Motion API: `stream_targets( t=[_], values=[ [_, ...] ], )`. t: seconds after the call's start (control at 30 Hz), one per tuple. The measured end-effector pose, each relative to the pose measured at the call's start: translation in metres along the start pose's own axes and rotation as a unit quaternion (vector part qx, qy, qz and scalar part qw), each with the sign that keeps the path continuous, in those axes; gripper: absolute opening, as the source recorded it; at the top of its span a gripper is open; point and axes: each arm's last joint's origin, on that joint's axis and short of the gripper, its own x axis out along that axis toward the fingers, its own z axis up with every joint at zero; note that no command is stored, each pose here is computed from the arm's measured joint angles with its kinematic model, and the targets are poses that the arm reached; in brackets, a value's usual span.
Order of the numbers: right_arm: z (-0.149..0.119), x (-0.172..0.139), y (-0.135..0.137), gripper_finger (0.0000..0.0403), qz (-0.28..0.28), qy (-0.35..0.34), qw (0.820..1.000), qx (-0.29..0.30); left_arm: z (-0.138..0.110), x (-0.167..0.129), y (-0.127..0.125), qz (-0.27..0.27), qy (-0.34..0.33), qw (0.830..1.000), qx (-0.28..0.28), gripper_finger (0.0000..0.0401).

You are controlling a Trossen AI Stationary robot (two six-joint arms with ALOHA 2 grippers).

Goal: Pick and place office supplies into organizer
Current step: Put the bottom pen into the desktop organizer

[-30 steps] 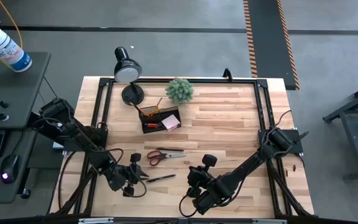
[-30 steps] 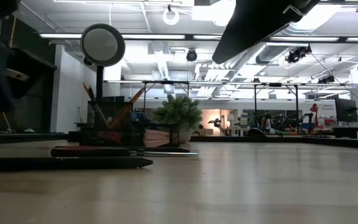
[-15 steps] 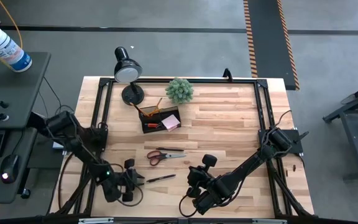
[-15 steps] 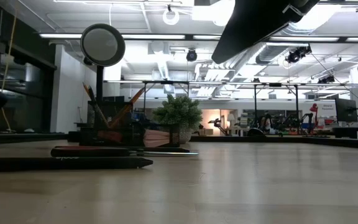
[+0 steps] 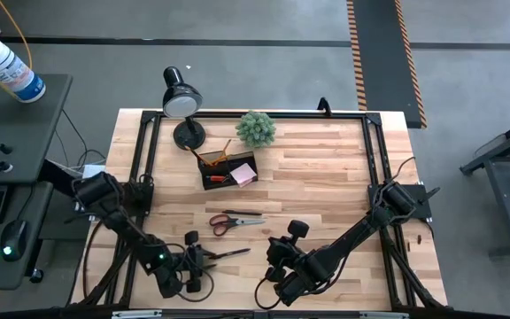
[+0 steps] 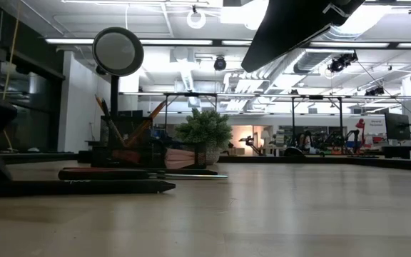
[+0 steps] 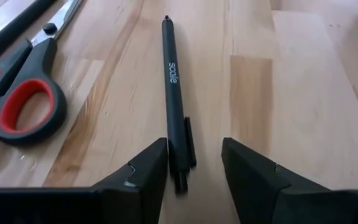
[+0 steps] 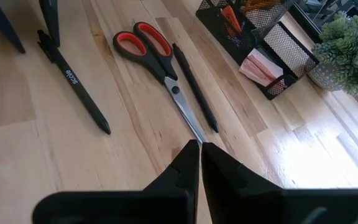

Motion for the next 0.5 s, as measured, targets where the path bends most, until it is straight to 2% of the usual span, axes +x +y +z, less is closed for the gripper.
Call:
stream_targets(
  t=[0.5],
  values=[
    [0.001,0.0,0.001,0.0011,0.002,-0.003,1.0,-0.001,0.018,0.027,0.016,0.019,0.006,0.999,0.035,0.0132]
  ],
)
